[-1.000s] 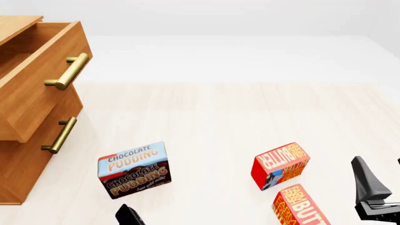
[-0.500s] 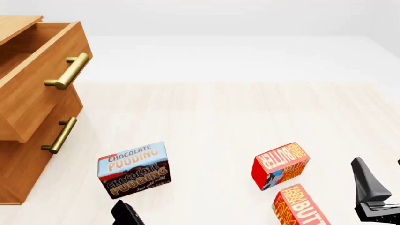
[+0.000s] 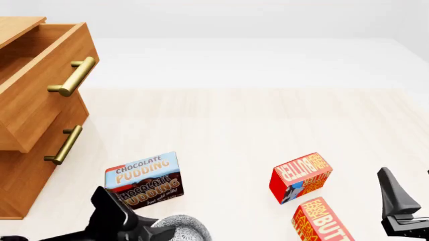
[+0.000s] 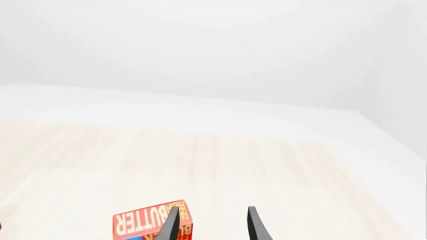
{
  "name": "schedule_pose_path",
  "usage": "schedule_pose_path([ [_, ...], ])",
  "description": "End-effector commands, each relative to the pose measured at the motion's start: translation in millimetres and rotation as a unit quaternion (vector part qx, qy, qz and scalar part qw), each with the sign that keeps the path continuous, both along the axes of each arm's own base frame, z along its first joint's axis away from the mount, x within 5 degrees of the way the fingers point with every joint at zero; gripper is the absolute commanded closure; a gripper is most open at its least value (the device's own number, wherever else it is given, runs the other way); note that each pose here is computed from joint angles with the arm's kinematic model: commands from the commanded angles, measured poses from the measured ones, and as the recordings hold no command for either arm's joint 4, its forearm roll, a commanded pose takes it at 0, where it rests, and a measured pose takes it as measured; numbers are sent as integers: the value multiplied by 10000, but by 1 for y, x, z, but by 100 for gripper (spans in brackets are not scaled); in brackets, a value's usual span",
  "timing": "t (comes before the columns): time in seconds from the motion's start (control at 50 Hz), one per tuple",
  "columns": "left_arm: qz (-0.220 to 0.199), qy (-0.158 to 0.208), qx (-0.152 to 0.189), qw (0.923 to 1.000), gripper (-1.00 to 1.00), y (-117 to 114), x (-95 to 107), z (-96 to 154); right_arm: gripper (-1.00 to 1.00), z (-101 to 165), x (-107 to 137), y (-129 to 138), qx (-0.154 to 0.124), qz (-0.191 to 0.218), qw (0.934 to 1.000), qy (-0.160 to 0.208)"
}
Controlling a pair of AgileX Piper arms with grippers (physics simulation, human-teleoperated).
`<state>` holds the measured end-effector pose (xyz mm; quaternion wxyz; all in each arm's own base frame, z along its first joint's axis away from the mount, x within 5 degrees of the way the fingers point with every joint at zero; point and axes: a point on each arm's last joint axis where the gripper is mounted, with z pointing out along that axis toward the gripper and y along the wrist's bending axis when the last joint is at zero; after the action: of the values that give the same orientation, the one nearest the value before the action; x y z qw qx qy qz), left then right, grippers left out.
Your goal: Put the bowl in the top drawer of the cabinet.
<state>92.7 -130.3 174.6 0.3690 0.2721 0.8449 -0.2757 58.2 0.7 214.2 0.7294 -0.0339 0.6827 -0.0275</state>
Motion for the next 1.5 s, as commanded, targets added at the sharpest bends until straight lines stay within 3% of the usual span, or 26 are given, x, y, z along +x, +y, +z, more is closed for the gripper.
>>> schedule_pose_path([
  [0.02,365,-332,-311,9983,100,13,6,45,-100,0,0,0,-11,2,10000,-3],
  [0.12,626,-399,-485,9961,100,21,8,63,-100,0,0,0,-9,8,10000,-4],
  [0.32,886,-892,-700,9896,100,34,11,113,-100,0,0,0,-16,1,10000,-4],
  [0.42,1196,-1247,-1000,9799,100,47,8,157,-100,0,0,0,-16,0,10000,-1],
  [0.58,1409,-1753,-1162,9674,100,62,2,205,-100,0,0,0,-14,2,10000,-3],
  [1.14,2122,-1796,-1476,9492,100,77,3,237,-100,0,1,0,-16,-7,10000,4],
  [1.18,2255,-1776,-1621,9441,100,80,3,241,-100,-2,0,0,-20,-1,10000,2],
  [1.36,2432,-1741,-1831,9365,100,81,5,249,-100,0,1,0,-26,2,10000,5],
  [1.5,2654,-1664,-2230,9231,100,84,6,260,-100,0,0,0,-30,-2,10000,5],
])
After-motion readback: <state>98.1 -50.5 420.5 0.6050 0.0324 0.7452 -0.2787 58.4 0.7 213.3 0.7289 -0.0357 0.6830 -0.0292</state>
